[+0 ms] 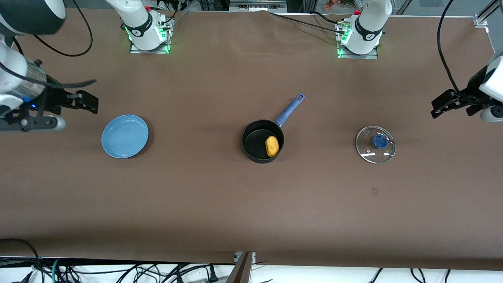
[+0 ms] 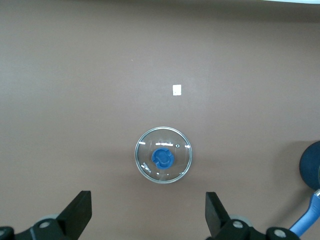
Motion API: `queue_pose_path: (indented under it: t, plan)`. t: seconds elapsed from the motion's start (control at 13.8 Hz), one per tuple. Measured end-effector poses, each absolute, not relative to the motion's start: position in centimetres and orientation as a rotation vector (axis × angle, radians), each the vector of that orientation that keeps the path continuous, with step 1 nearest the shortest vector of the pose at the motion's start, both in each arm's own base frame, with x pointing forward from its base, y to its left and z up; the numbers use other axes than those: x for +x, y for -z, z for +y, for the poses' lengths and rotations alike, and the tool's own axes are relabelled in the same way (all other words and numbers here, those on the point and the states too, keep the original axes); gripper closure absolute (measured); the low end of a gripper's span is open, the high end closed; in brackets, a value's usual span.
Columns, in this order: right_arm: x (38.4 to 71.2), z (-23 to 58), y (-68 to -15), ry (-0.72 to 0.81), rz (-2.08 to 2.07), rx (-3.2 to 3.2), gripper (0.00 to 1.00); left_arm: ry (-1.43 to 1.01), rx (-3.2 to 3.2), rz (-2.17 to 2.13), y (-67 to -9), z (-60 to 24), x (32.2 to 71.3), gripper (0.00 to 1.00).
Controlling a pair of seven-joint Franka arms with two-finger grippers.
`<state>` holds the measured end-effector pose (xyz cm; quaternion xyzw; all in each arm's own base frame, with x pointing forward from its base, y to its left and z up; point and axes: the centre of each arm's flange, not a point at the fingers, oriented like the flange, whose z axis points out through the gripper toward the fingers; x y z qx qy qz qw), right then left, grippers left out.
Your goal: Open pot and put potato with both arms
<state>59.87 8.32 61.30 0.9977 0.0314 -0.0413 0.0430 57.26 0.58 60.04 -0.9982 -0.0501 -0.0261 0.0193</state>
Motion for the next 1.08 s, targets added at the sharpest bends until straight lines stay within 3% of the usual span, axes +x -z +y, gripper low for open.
queue_pose_path:
  t: [0.29, 0.65, 1.08]
  plan:
    - [56.8, 7.8, -64.9, 0.055, 0.076, 3.057, 0.00, 0.013, -3.094, -0.180, -59.2, 1.5, 57.1, 0.00]
    - [56.0, 5.6, -61.9, 0.221, 0.008, 3.084, 0.00, 0.021, -3.086, -0.180, -59.9, 1.2, 56.7, 0.00]
    - [55.9, 4.3, -61.2, 0.263, 0.022, 3.085, 0.00, 0.015, -3.115, -0.193, -59.9, 1.2, 56.6, 0.00]
